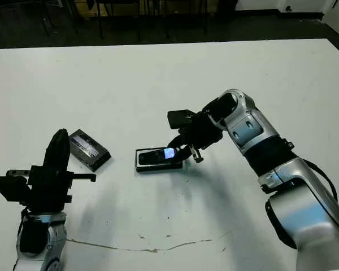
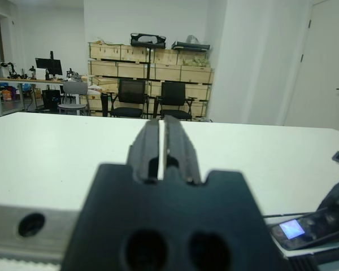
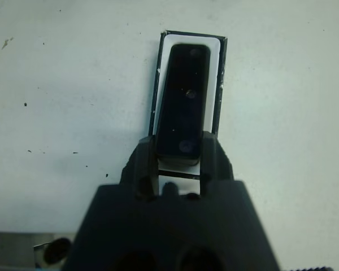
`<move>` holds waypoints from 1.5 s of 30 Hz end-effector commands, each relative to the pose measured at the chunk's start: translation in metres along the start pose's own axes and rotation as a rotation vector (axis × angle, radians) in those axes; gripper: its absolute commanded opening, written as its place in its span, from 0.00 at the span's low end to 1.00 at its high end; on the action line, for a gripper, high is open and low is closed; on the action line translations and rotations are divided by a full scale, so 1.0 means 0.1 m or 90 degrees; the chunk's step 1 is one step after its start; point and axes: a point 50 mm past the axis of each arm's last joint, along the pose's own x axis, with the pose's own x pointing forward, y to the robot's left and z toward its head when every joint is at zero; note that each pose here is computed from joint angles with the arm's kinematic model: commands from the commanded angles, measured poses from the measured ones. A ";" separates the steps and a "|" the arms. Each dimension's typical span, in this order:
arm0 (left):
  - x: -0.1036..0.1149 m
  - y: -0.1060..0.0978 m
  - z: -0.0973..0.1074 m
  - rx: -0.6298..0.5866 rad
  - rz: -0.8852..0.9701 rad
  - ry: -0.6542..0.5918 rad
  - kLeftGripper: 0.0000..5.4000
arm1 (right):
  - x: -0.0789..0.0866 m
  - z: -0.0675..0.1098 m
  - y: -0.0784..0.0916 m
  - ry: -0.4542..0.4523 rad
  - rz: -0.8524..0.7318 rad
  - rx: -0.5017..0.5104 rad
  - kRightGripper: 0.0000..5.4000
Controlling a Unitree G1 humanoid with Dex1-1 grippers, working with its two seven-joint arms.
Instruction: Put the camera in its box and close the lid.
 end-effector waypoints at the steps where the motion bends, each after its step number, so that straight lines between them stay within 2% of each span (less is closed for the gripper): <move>1: -0.07 0.02 -0.05 0.001 0.006 0.029 0.00 | 0.11 0.01 0.07 -0.021 0.052 -0.057 0.17; 8: -0.07 0.01 -0.05 -0.005 0.002 0.027 0.00 | -0.13 0.02 0.00 -0.038 -0.042 -0.105 0.40; 13: -0.06 0.02 -0.06 -0.004 0.002 0.023 0.00 | -0.25 0.03 0.03 -0.027 -0.121 -0.102 0.56; 22: -0.05 0.01 -0.05 -0.001 0.000 0.027 0.00 | -0.43 0.00 0.10 -0.066 -0.215 -0.053 0.85; 25: -0.04 0.01 -0.04 0.005 -0.001 0.026 0.00 | -0.50 -0.02 0.13 -0.110 -0.251 -0.040 0.95; 27: -0.04 0.01 -0.04 0.003 -0.001 0.026 0.00 | -0.53 -0.05 0.16 -0.154 -0.288 0.008 1.00; 29: -0.04 0.01 -0.04 0.005 0.000 0.029 0.00 | -0.52 -0.08 0.22 -0.200 -0.359 0.057 1.00; 32: -0.04 0.02 -0.04 0.004 -0.001 0.028 0.00 | -0.47 -0.11 0.35 -0.236 -0.495 0.107 1.00; 35: -0.04 0.02 -0.05 0.001 -0.002 0.026 0.00 | -0.42 -0.12 0.47 -0.275 -0.589 0.122 0.94; 39: -0.04 0.03 -0.03 0.010 -0.001 0.020 0.00 | -0.37 -0.11 0.64 -0.333 -0.674 0.126 0.81; 42: -0.04 0.04 0.00 0.010 -0.004 0.016 0.00 | -0.35 -0.12 0.75 -0.356 -0.725 0.127 0.71; 45: -0.03 0.05 0.08 0.026 -0.018 0.003 0.00 | -0.32 -0.16 0.88 -0.360 -0.760 0.178 0.60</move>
